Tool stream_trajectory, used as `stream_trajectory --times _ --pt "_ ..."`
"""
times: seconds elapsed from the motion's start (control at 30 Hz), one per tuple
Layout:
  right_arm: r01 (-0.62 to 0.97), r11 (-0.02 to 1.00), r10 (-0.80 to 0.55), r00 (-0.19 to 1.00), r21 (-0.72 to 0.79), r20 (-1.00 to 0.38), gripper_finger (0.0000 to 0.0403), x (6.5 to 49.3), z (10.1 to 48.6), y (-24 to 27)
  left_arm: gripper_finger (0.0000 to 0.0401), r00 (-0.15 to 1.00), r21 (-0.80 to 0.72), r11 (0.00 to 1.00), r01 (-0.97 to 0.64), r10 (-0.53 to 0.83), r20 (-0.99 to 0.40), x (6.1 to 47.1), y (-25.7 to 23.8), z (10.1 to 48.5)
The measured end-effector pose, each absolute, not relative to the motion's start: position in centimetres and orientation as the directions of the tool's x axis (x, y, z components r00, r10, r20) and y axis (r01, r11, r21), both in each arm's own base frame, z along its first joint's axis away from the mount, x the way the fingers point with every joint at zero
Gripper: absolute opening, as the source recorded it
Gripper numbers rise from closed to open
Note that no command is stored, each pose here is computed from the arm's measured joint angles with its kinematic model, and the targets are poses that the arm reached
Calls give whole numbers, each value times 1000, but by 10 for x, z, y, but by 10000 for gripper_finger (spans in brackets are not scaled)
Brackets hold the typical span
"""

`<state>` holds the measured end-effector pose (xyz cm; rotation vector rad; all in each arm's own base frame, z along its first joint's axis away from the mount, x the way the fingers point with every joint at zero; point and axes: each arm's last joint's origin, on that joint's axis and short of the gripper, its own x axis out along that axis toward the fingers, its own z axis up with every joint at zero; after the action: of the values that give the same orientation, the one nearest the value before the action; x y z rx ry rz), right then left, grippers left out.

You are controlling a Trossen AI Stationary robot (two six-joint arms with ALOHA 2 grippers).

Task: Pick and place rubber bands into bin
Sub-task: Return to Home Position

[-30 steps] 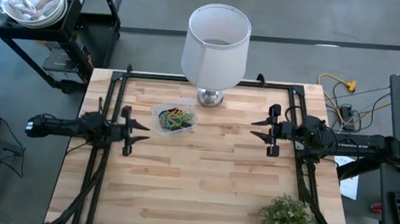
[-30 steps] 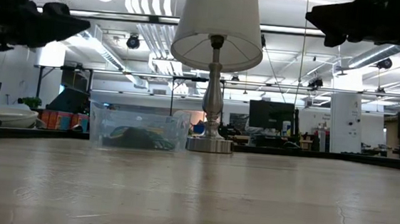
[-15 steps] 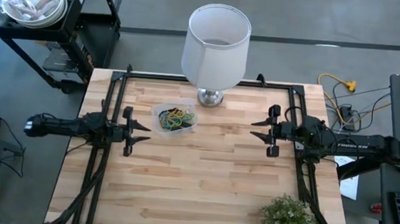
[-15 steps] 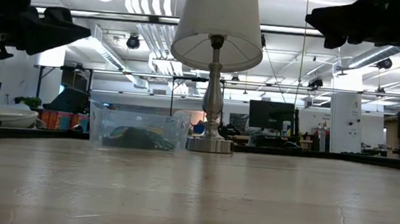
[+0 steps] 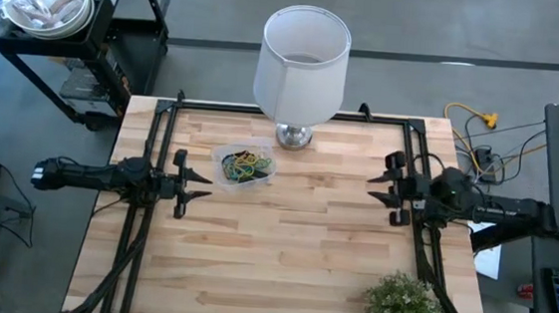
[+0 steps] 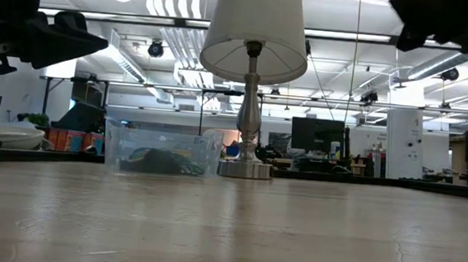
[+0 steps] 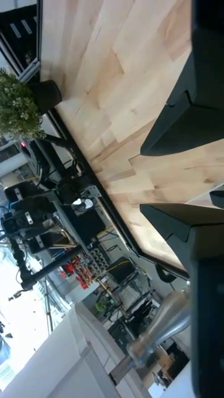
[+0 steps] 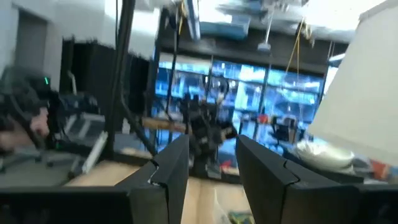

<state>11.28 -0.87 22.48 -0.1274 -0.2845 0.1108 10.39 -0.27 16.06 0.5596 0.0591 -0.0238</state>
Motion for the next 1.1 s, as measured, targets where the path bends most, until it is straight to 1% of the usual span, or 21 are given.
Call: stream_trajectory --times 0.27,0.33,0.4,0.57,0.7,0.83,1.1 --pt "-92 990 121 948 -111 296 128 83 222 -5 118 998 530 847 37 -6 -59 104 -3 161" --pt "-99 989 130 944 -113 304 128 82 225 -4 118 998 529 848 36 -7 -58 104 -3 161" --pt "-106 989 130 955 -100 267 128 84 224 -4 118 998 530 848 35 -5 -57 104 -3 161" --pt "-111 991 127 963 -80 236 128 84 224 -4 118 998 530 847 31 2 -62 104 -2 161" --pt "-108 991 124 957 -76 263 128 85 216 -4 118 998 530 847 34 2 -67 104 -2 160" --pt "-60 997 72 966 -58 249 128 89 205 -6 118 998 530 847 34 1 -67 104 -2 160" --pt "-76 997 75 986 -2 150 128 95 182 -7 118 998 530 847 34 2 -67 104 -2 160"
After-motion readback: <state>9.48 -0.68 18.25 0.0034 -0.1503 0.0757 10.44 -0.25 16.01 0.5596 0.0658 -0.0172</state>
